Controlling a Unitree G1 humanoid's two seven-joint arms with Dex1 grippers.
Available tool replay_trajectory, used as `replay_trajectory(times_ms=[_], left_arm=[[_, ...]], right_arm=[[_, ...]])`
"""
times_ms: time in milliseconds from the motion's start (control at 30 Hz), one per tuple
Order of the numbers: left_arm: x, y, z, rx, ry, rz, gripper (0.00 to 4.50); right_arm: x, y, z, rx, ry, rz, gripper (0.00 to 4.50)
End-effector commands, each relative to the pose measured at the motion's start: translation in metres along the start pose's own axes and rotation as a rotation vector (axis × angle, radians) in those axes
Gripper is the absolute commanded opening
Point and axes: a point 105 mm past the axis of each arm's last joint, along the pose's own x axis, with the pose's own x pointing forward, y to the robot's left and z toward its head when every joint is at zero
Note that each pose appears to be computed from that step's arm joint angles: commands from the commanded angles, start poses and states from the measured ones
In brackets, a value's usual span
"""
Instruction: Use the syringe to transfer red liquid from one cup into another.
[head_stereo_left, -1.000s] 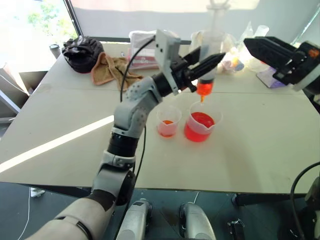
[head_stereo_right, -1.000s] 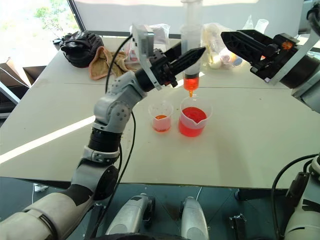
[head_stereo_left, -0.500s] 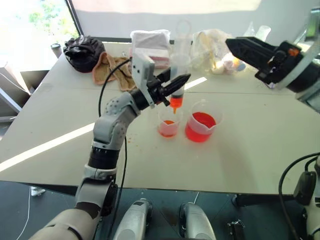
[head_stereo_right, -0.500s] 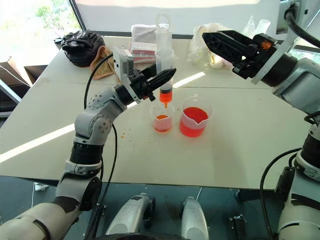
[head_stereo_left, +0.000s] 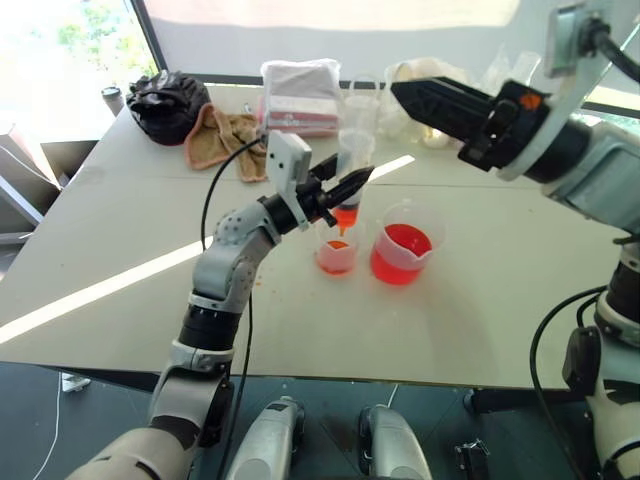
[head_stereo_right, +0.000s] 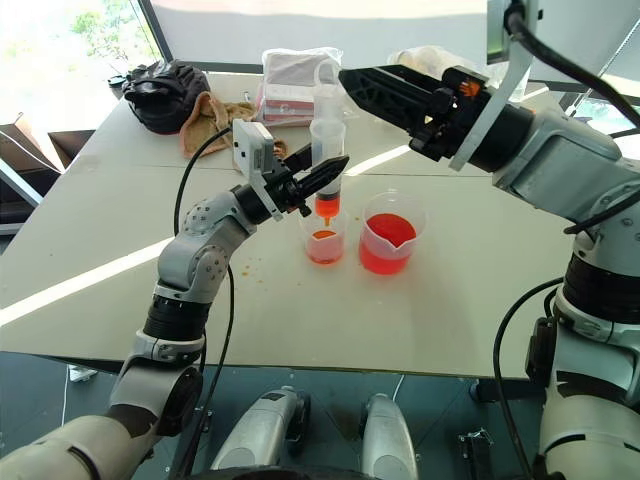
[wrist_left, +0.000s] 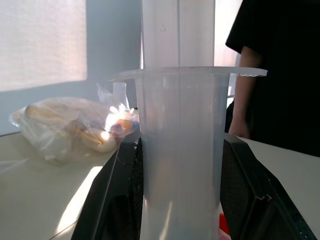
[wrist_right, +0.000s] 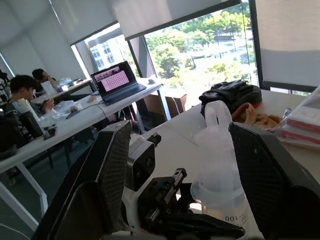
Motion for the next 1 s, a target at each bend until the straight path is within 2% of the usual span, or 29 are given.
replay_trajectory(times_ms=[33,300,600,700,867,1000], left_arm=[[0.001,-0.004,0.006,0.029,-0.027,-0.015,1.48],[0.000,-0.008,0.006,0.030,-0.024,-0.019,1.48],[0.000,-0.010,0.007,0.030,-0.025,-0.018,1.48],[0.000,-0.010,0.007,0.030,-0.025,-0.017,1.48],[0.000,-0.010,0.008,0.030,-0.024,-0.011,1.48],[-0.001,-0.008,0.008,0.032,-0.022,-0.007,1.48]], right_arm=[[0.010,0.000,0.008,-0.031,-0.028,-0.005,3.20],[0.035,-0.027,0.005,-0.060,-0.017,-0.109,3.20],[0.048,-0.034,-0.002,-0.072,0.038,-0.098,3.20],[0.050,-0.035,-0.005,-0.070,0.056,-0.098,2.43],[0.052,-0.036,-0.013,-0.076,0.105,-0.098,0.04],[0.052,-0.028,-0.022,-0.064,0.155,-0.049,0.04]])
